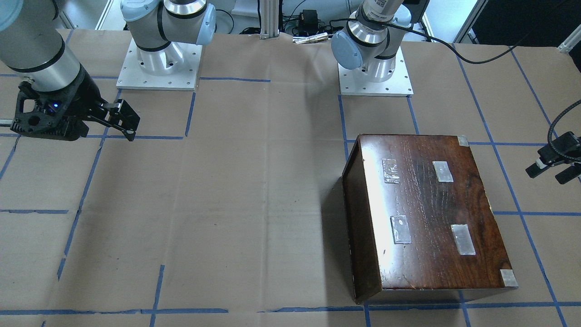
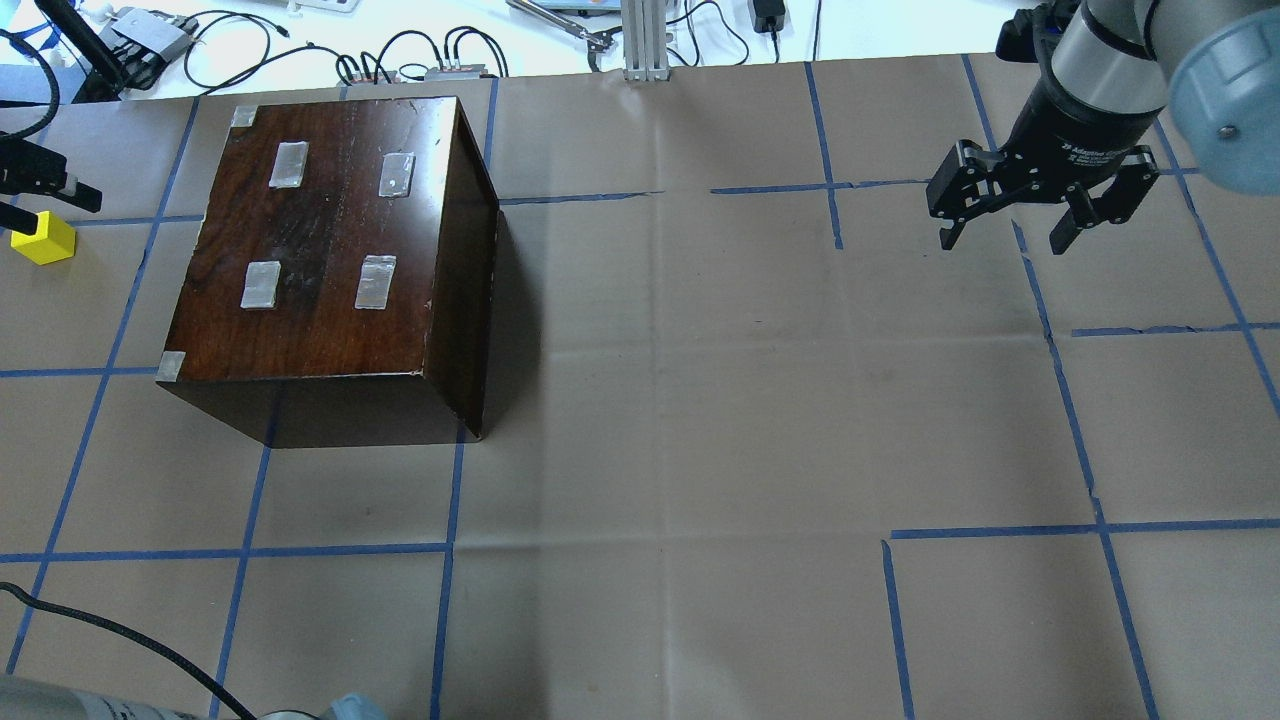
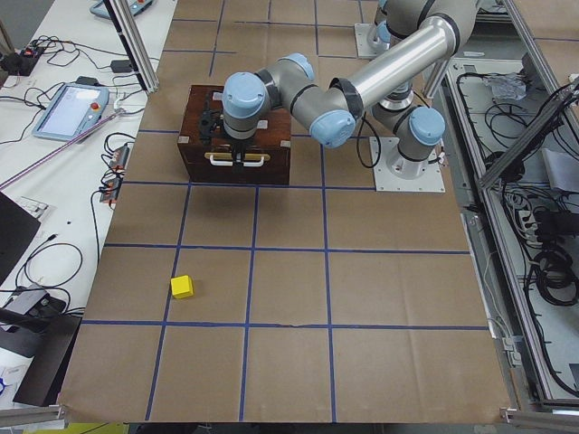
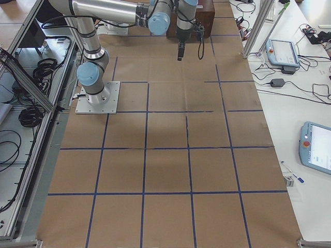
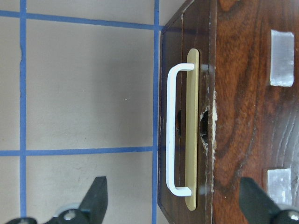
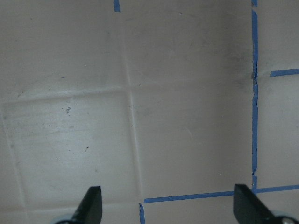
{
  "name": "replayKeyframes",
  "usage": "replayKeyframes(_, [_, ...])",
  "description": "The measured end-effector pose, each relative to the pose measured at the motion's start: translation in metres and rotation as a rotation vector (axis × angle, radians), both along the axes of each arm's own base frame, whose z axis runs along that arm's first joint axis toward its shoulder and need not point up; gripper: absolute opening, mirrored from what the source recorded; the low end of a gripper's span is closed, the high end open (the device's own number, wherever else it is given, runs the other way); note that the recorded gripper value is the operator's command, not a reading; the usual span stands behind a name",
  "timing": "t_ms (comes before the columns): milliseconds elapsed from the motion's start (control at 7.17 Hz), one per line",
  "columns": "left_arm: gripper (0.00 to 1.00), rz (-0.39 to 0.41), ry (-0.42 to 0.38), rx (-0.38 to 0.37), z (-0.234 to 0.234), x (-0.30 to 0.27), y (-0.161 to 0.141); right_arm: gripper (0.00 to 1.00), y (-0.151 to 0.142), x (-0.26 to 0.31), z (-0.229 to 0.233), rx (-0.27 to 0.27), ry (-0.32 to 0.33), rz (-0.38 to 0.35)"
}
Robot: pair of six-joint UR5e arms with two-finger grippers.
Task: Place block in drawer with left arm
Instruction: 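Lower the left gripper beside the white drawer handle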
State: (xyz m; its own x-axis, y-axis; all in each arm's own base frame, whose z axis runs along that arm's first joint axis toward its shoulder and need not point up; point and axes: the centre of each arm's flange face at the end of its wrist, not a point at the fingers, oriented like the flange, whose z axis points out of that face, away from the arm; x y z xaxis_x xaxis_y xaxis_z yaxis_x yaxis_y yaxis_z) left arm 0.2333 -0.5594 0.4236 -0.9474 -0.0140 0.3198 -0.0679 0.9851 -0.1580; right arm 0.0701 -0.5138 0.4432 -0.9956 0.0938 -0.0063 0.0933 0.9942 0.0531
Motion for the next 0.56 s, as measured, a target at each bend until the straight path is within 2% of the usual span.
replayKeyframes(558, [0.99, -0.009, 0.078, 0.010, -0.034, 0.000, -0.013, 1.00, 0.000, 0.000, 0.000, 0.000, 0.000, 0.000])
